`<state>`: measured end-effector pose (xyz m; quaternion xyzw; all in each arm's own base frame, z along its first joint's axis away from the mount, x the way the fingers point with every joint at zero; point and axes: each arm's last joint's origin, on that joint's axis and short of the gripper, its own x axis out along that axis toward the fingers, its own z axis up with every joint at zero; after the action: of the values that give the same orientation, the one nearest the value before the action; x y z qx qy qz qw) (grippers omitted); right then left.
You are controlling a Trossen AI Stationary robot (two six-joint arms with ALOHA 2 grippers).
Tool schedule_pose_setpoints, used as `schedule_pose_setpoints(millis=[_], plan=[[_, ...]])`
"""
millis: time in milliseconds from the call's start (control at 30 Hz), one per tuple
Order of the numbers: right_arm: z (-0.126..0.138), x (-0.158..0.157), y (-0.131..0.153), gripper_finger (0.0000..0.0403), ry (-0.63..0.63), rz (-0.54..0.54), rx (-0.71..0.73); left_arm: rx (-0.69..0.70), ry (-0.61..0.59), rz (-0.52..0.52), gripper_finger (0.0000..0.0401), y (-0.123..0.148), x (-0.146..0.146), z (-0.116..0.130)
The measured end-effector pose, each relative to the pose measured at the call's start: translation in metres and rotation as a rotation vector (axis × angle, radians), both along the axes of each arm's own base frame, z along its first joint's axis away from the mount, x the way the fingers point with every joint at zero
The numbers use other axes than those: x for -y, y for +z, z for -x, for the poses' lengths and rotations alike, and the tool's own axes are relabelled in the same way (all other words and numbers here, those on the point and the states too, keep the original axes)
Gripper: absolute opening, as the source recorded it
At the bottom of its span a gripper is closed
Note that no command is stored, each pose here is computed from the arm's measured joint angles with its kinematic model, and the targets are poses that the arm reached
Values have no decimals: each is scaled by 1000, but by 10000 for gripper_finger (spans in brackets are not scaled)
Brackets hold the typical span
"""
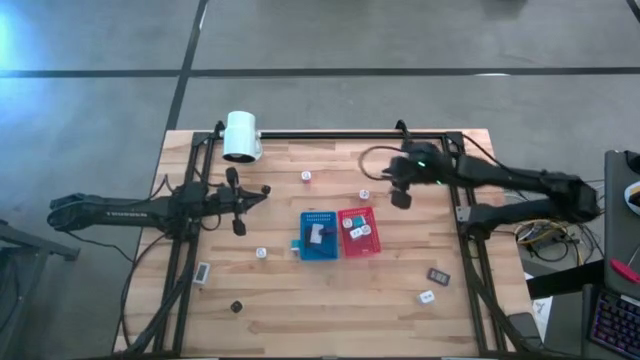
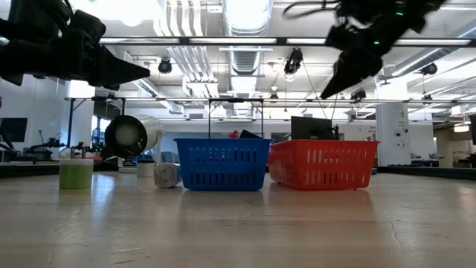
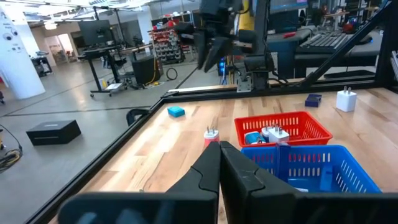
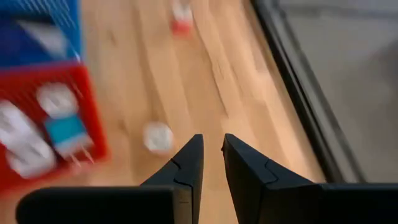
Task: Sort adapters and digital timers
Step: Put the right pink charger adaptor into the red bin
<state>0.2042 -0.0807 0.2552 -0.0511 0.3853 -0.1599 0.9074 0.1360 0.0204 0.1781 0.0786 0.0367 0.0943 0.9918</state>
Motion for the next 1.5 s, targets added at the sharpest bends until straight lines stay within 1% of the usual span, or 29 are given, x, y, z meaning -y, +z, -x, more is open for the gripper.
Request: schedule_pose_setpoints(millis=[67,133,200,267,367,433,533,667,767,867,1033,1133,1267,1500], plan=[[-17,8,9,56,43,32,-137,-5,0,0,10,-1,0,0],[-35,15,14,56,162,83,-274,-11,0,1,11,-1,0,-1],[-51,20,13,56,287,111,-419,-15,0,2,11,-2,0,-1],[-66,26,9,57,379,99,-545,-20,0,2,11,-3,0,-1],[-82,33,2,67,470,61,-683,-30,0,4,11,-4,0,-2],[-91,36,-2,81,513,45,-740,-41,0,5,11,-5,0,-2],[-101,39,-6,108,552,56,-751,-57,0,8,11,-7,0,-3],[-109,37,-4,149,690,24,-644,-72,1,23,12,-9,-1,-4],[-112,31,-6,184,748,-17,-591,-84,3,39,12,-11,-1,-5],[-112,23,-12,217,781,-27,-603,-93,4,54,12,-12,-1,-6],[-113,6,-29,261,880,11,-626,-100,7,78,12,-14,-1,-7],[-113,-2,-41,275,903,78,-661,-105,8,82,12,-15,-1,-7],[-113,-4,-52,283,912,163,-701,-106,8,82,12,-15,-1,-7],[-115,3,-54,271,914,196,-661,-107,7,78,12,-15,-1,-7]])
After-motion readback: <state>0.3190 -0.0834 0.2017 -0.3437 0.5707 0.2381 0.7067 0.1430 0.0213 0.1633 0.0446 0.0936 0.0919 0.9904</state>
